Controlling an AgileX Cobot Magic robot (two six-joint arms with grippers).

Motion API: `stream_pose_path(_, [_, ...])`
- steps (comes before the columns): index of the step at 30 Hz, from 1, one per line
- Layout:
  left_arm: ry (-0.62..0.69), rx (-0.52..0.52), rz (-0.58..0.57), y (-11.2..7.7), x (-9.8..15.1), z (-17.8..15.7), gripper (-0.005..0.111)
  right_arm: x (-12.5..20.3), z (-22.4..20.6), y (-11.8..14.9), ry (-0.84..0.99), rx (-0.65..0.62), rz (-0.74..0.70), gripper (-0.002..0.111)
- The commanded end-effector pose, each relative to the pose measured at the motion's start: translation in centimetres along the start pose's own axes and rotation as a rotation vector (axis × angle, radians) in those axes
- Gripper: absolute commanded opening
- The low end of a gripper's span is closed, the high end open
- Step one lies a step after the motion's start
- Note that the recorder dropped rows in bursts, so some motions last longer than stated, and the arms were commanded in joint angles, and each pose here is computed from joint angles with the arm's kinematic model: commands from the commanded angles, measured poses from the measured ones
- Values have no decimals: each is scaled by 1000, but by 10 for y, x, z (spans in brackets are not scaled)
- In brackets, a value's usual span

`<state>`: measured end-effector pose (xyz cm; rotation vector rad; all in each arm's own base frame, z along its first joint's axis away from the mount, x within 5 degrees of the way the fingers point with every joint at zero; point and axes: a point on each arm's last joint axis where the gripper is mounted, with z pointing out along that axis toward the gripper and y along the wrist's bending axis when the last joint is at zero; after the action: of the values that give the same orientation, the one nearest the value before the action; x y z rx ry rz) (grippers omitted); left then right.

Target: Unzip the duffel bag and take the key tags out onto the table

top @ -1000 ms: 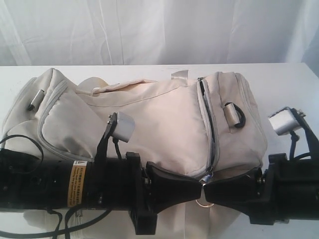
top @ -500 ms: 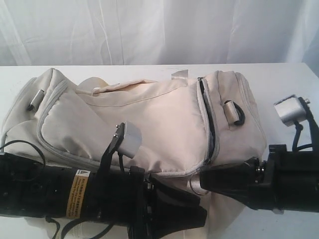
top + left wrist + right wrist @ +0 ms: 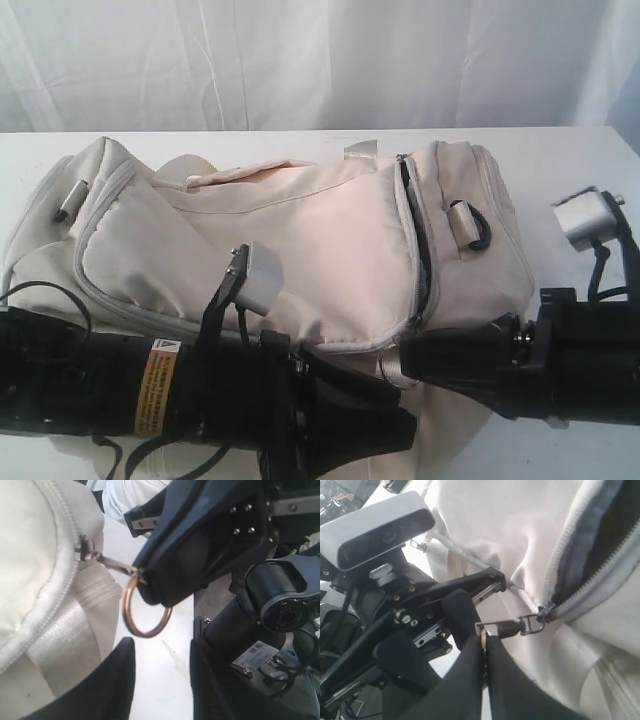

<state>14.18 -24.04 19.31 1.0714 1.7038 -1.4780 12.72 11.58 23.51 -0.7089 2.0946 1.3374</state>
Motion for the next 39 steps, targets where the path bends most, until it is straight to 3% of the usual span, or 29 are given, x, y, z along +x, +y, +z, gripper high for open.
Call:
stream_pose_path(1, [-31,-16,4,2,-3,0,42,1,0,0,21,1,-35,0])
stream_pose_path(7, [-53,-32,12,3,-5,0,42,3,-1,-10,50,112,-79,0])
stream_pose_path(13, [-66,-41,4,4,-6,0,42,4,-1,-7,56,87,-76,0])
stream_pose_path(29, [-88,-192,-53,18,-8,-2,42,3,-7,2,24,79,-102,0])
stream_pose_path(34, [-160,-196,-142,19,-13,-3,85,3,-7,2,24,79,-102,0])
stream_pose_path(39, [-216,-132,-208,15,-18,-3,82,3,-7,3,21,72,-96,0])
